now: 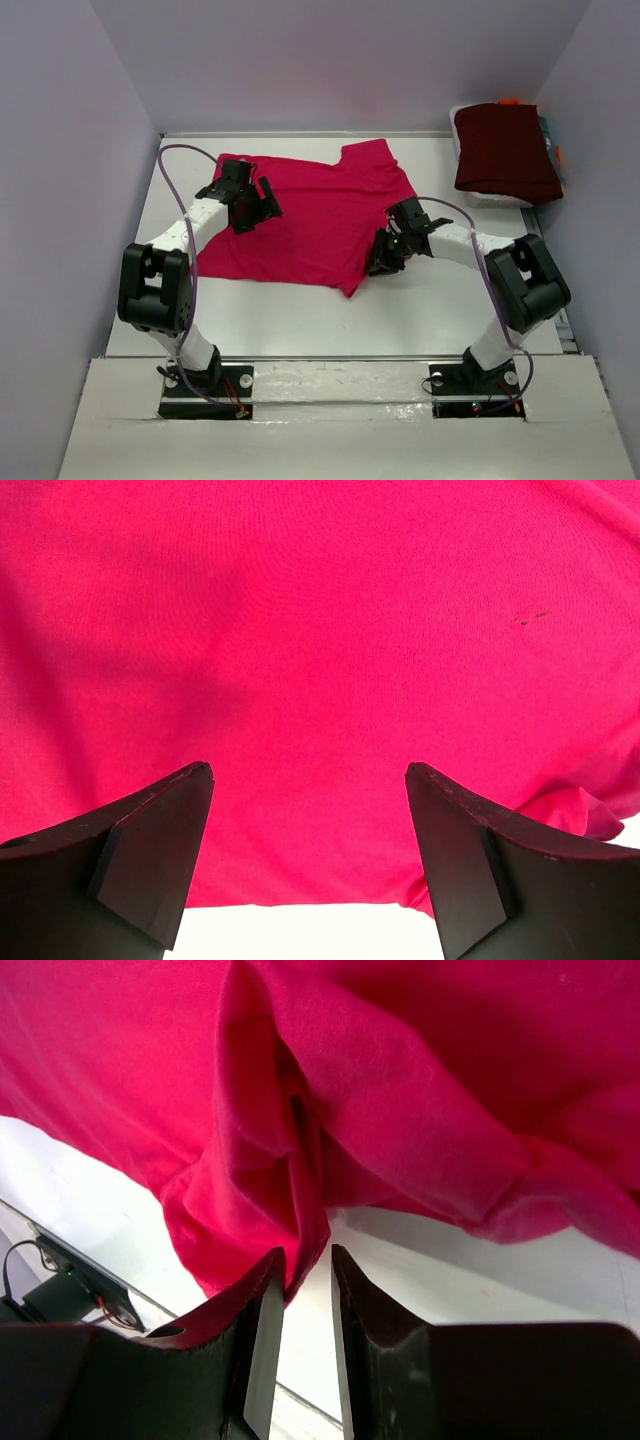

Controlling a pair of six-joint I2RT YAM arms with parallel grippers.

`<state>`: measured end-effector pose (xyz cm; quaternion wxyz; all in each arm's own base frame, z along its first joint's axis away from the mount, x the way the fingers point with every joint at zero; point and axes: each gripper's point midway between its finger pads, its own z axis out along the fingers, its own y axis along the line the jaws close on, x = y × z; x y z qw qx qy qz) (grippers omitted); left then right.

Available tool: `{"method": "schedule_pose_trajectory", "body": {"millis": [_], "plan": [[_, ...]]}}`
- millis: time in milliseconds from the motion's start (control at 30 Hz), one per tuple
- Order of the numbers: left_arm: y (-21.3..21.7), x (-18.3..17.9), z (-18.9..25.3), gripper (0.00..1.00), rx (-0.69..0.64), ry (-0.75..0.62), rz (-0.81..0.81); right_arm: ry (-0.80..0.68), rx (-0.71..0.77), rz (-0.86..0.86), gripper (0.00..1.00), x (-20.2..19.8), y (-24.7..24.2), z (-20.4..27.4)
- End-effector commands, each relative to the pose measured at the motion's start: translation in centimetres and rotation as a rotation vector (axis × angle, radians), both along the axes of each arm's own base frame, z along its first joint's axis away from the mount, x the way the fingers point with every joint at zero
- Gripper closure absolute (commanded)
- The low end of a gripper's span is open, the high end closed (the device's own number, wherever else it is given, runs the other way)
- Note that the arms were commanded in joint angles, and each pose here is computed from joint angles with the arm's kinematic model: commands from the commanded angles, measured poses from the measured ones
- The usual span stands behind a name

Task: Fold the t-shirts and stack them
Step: Flatten out the tshirt

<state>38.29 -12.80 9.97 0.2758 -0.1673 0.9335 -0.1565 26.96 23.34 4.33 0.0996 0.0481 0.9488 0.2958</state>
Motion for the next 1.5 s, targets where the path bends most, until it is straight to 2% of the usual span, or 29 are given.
{"method": "schedule_pose_trajectory", "body": {"millis": [0,100,133,533,767,967,1167,1467], "plan": [[-0.2,0.1,0.1,0.10,0.005,-0.014,-0.016,-0.032,0.038,0.024,0.78,0.7,1.4,0.4],[-0.2,0.1,0.2,0.10,0.006,-0.014,-0.017,-0.055,0.040,0.022,0.92,1.0,1.4,1.4],[-0.2,0.1,0.1,0.10,0.007,-0.011,-0.015,-0.063,0.041,0.024,0.93,1.1,1.4,1.7],[-0.5,0.0,0.2,0.10,0.007,-0.014,-0.023,-0.209,0.055,0.058,0.93,3.8,2.5,8.8],[-0.5,0.0,0.2,0.10,0.006,-0.015,-0.022,-0.240,0.066,0.072,0.93,6.6,4.0,10.0],[-0.5,0.1,0.2,0.10,0.009,-0.016,-0.021,-0.205,0.062,0.113,0.93,8.1,6.0,8.2],[-0.4,0.0,0.1,0.10,0.016,-0.010,-0.023,-0.165,0.041,0.148,0.93,6.8,7.0,6.6],[-0.7,0.0,-0.3,0.10,0.009,0.002,-0.036,-0.171,-0.011,0.145,0.93,4.0,4.9,8.4]]}}
